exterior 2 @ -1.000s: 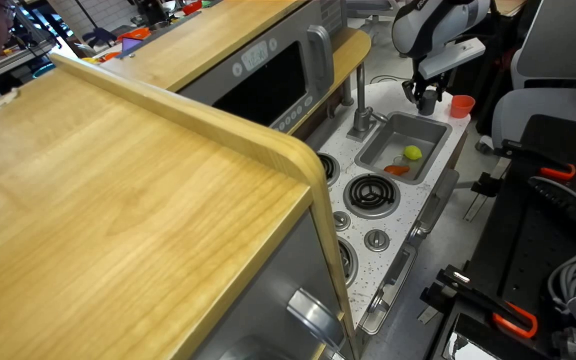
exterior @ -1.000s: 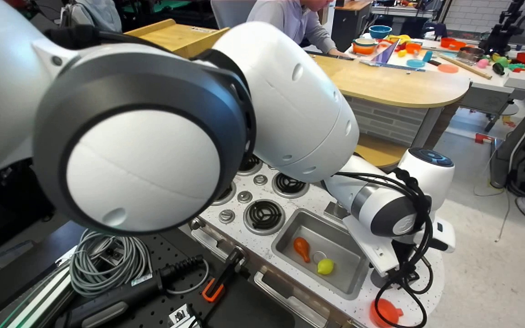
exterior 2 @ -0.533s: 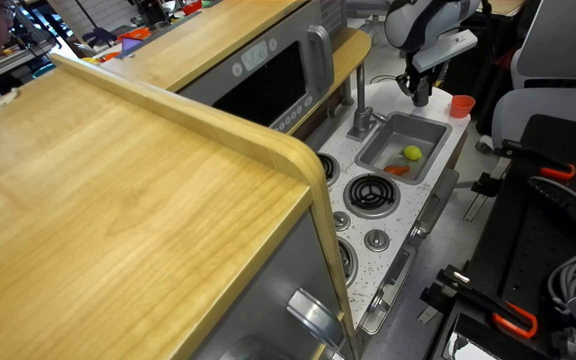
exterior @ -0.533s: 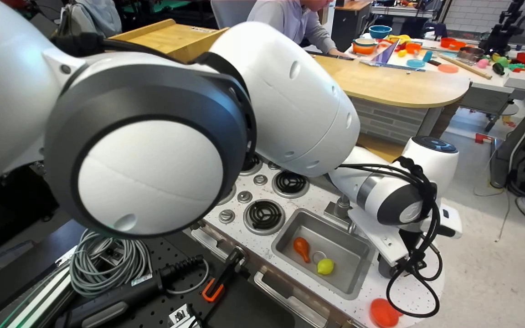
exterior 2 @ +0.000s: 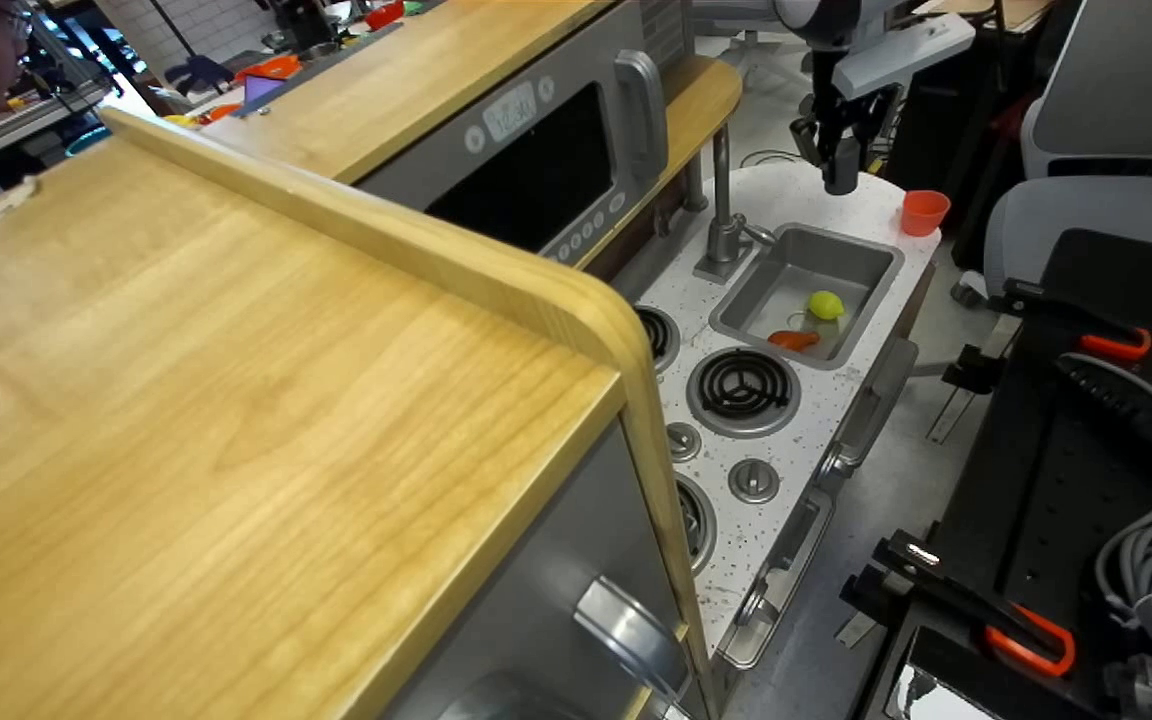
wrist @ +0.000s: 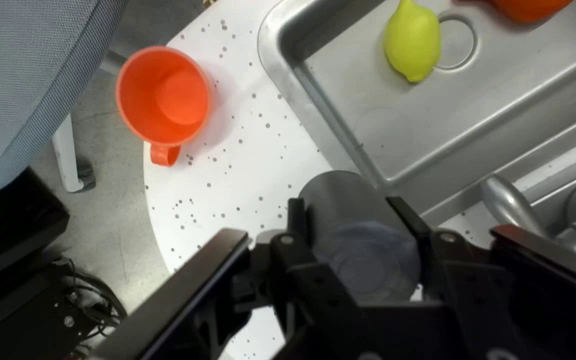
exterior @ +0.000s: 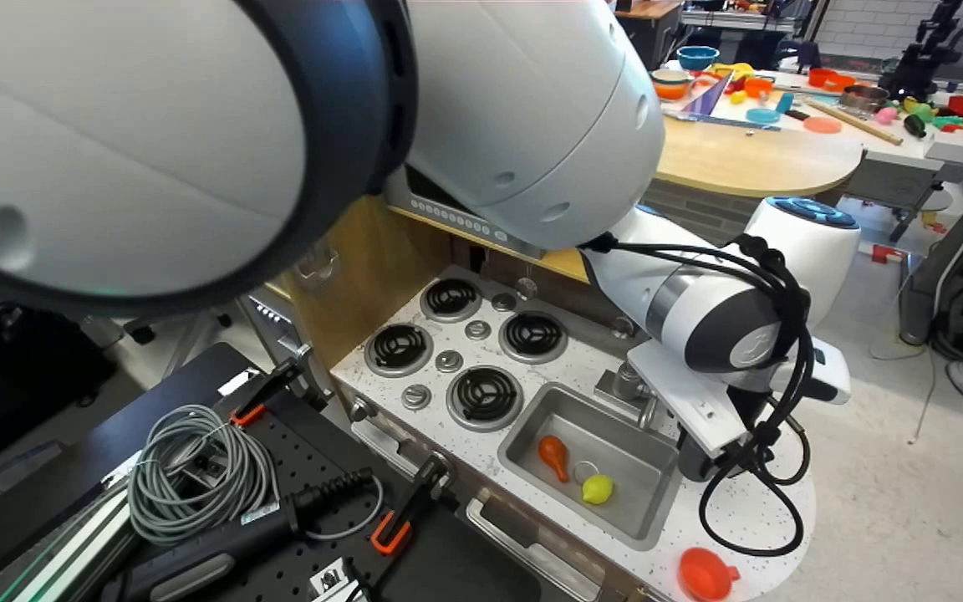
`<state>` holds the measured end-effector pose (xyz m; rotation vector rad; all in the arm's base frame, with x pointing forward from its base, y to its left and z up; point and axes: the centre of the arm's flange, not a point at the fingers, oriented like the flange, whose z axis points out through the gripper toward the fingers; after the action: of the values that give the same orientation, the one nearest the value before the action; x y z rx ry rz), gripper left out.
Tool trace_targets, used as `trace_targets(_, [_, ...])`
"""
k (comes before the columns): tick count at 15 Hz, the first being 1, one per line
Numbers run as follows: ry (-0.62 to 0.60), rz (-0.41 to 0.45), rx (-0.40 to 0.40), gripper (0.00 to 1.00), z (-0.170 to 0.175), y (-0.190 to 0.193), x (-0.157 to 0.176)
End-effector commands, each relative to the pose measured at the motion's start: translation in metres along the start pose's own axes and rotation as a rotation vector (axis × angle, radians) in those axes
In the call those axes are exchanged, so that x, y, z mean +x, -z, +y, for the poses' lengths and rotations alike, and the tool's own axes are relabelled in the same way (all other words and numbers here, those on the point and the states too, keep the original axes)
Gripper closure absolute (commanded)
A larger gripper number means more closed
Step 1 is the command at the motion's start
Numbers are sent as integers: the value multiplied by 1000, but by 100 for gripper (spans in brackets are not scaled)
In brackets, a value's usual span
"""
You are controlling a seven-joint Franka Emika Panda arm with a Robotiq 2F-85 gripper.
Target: Take the grey cylinder out of the orange mug then place it back in the orange mug
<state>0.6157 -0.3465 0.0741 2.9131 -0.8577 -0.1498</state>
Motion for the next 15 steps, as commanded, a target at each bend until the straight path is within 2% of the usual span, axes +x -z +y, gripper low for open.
trace_targets(1, [-39,-15,-6,82,20,21,-46])
trace_targets(7, [-138,45,-79,82,59,14,-59])
trace_targets(15, [-236,-10,-114,82,87,-13,-73])
